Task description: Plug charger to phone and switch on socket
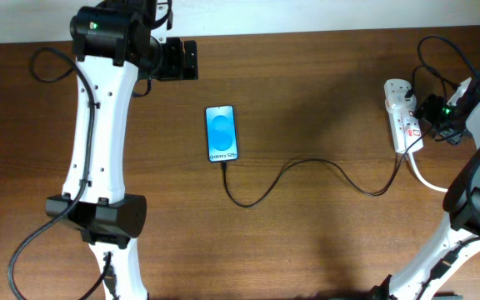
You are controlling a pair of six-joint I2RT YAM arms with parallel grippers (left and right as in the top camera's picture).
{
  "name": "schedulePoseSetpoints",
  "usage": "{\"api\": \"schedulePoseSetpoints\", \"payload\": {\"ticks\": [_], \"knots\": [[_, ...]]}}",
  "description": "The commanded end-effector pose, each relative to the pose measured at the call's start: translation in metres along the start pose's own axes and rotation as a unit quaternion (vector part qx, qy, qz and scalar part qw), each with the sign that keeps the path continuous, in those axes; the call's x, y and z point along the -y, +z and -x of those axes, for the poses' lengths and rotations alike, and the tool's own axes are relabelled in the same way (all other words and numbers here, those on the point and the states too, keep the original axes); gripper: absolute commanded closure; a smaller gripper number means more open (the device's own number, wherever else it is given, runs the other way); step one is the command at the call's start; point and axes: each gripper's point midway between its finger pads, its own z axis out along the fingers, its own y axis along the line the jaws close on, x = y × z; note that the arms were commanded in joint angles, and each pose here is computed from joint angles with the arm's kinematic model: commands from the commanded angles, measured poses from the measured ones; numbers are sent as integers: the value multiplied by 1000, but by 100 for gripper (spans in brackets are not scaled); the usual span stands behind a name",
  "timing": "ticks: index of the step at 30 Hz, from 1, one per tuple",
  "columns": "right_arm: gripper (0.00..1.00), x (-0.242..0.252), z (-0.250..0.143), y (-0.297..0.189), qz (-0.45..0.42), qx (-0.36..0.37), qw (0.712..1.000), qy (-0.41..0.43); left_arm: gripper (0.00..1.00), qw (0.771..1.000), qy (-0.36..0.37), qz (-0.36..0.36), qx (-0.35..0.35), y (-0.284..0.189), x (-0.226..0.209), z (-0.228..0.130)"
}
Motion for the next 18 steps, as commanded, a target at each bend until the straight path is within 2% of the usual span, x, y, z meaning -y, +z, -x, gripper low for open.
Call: {"api": "schedulePoseSetpoints", "payload": {"ticks": [1,8,18], "knots": [[17,-21,-40,27,10,-59,998,-35,1,1000,-5,7,0,2,-5,1],[21,-27,-61,46,18,-94,994,-44,1,1000,-5,7,0,2,-5,1],[21,-26,-71,45,15,-112,993,-45,1,1000,-5,7,0,2,-5,1]]}}
